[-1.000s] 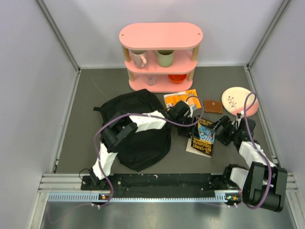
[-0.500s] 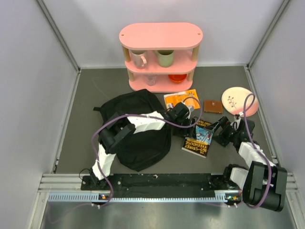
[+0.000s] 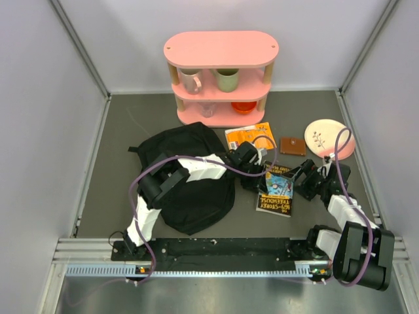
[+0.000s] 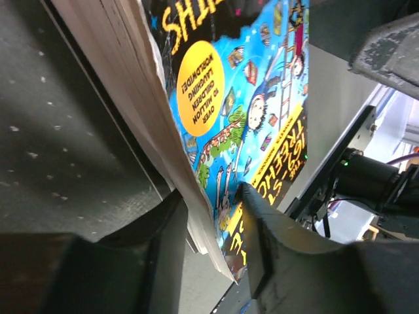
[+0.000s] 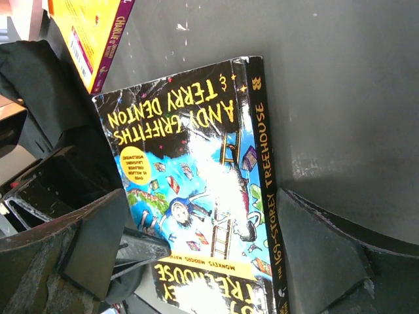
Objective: Pack the student bag
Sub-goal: Pick up the book from the center of the board.
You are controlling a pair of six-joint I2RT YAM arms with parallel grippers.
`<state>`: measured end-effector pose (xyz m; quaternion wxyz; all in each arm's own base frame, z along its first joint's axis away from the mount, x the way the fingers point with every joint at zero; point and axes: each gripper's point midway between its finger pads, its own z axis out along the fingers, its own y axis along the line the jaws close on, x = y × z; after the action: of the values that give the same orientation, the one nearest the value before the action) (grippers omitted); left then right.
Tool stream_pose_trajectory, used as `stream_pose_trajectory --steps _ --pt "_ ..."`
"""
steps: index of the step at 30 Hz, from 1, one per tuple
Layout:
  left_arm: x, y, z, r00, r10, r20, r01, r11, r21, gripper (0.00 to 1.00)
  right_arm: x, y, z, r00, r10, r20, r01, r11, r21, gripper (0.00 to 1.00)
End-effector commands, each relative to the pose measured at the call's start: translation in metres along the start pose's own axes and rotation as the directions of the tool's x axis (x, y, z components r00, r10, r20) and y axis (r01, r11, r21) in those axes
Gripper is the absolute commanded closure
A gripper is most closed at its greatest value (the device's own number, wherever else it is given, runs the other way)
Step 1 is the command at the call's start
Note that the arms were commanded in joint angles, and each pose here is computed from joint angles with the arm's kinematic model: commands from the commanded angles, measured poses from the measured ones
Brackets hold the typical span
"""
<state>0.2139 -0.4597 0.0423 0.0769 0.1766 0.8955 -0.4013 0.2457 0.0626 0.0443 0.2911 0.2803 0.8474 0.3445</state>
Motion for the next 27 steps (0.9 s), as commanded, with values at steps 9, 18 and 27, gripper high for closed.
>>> stream_pose_trajectory --steps 9,18,27 --pt "-0.040 -0.076 -0.022 0.981 0.108 0.163 -0.142 0.966 0.215 0.74 0.048 -0.031 -0.003 0.985 0.102 -0.140 -0.087 0.990 0.109 0.05" --pt "-0.046 -0.075 -0.044 0.970 0.136 0.202 -0.169 0.973 0.154 1.00 0.037 -0.024 -0.006 0.991 0.069 -0.115 -0.056 0.992 0.111 0.01" --pt "-0.059 -0.103 -0.117 0.913 0.262 0.312 -0.316 0.939 0.136 1.00 0.009 0.031 -0.027 0.999 -0.053 -0.008 0.053 0.996 -0.069 0.01"
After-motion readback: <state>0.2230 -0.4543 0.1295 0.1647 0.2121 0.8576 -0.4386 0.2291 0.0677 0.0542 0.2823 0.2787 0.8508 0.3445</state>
